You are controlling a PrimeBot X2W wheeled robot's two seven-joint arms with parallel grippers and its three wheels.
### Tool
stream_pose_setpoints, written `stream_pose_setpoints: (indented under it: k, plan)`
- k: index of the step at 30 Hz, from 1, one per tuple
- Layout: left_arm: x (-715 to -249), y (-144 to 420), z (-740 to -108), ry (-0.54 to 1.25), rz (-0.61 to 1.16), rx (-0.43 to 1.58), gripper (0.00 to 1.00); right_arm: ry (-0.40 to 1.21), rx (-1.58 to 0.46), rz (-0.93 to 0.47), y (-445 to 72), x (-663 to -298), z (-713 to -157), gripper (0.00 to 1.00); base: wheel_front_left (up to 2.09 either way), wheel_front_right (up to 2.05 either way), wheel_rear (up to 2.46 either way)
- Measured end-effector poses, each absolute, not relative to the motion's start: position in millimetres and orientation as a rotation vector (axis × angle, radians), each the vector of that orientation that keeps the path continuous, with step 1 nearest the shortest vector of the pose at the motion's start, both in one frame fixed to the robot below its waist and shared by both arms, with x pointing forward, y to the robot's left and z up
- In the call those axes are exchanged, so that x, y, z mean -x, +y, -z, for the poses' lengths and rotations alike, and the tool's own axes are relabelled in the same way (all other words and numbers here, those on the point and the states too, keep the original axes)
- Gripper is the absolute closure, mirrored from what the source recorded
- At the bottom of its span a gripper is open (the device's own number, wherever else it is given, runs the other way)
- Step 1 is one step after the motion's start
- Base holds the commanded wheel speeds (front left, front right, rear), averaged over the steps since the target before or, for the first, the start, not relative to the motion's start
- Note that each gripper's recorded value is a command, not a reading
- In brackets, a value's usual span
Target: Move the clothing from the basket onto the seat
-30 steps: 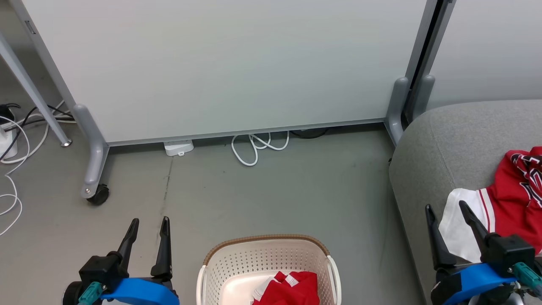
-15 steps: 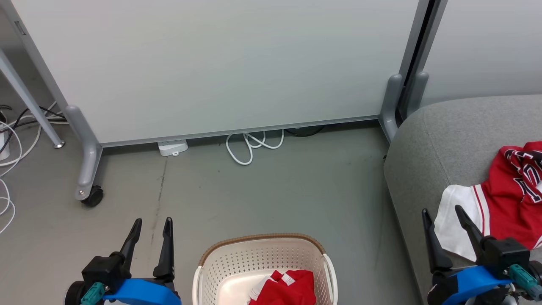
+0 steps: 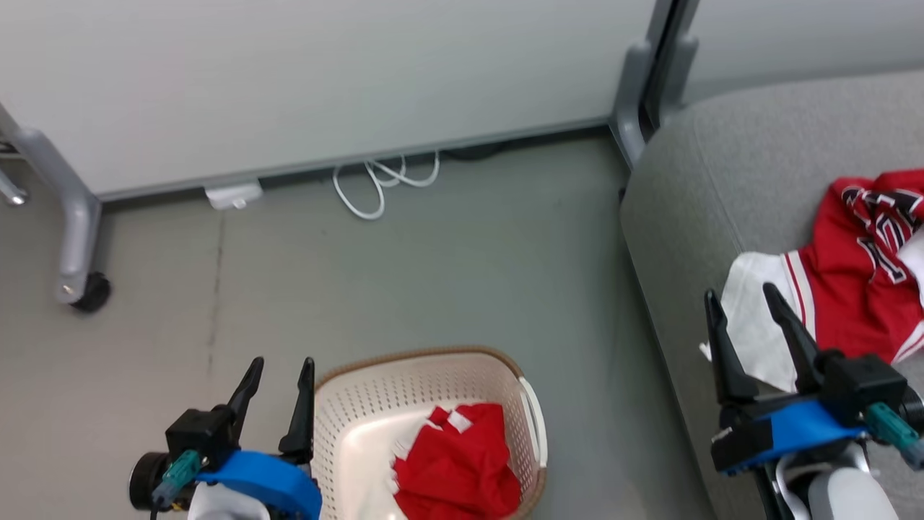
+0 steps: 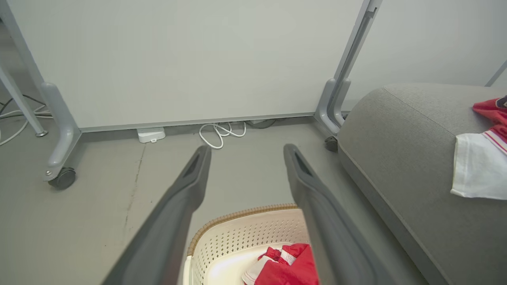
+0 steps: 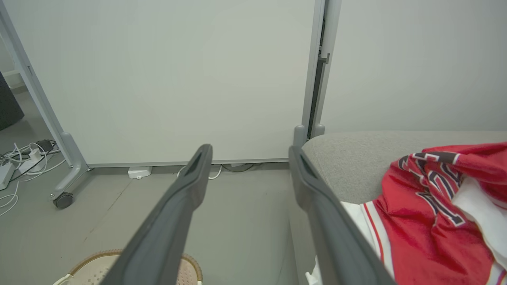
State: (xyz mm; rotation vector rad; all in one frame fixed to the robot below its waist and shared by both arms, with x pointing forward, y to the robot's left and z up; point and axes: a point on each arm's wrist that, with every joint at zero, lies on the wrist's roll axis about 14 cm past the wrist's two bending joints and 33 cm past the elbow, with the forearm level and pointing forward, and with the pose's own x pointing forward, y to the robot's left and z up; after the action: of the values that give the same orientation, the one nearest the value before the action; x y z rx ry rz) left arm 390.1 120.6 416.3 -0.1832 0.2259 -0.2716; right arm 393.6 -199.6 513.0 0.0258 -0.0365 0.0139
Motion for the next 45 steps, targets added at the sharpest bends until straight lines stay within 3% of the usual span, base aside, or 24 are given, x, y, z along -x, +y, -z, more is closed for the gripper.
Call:
stream_pose_setpoints:
  k: [11, 19, 26, 38, 45]
  plan:
    - [-428.3, 72.3, -321.9, 0.479, 0.395, 0.192, 0.00, 0.018, -0.019, -0.007, -206.4, -443.2, -474.0, 0.00, 0.00, 0.00, 0.00]
    - [-425.3, 34.1, -243.3, 0.678, 0.546, 0.148, 0.00, 0.082, 0.010, 0.015, -219.8, -464.8, -434.9, 0.00, 0.00, 0.00, 0.00]
    - [-415.7, 10.7, -192.7, 0.790, 0.686, 0.083, 0.00, 0.156, 0.030, 0.029, -228.4, -465.9, -401.8, 0.00, 0.00, 0.00, 0.00]
    - [-388.4, -3.4, -122.7, 0.898, 1.042, -0.210, 0.00, 0.217, 0.010, 0.026, -228.8, -465.8, -372.2, 0.00, 0.00, 0.00, 0.00]
    - [-384.2, -4.2, -100.1, 0.888, 1.193, -0.337, 0.00, 0.244, 0.002, 0.031, -230.5, -462.7, -361.4, 0.00, 0.00, 0.00, 0.00]
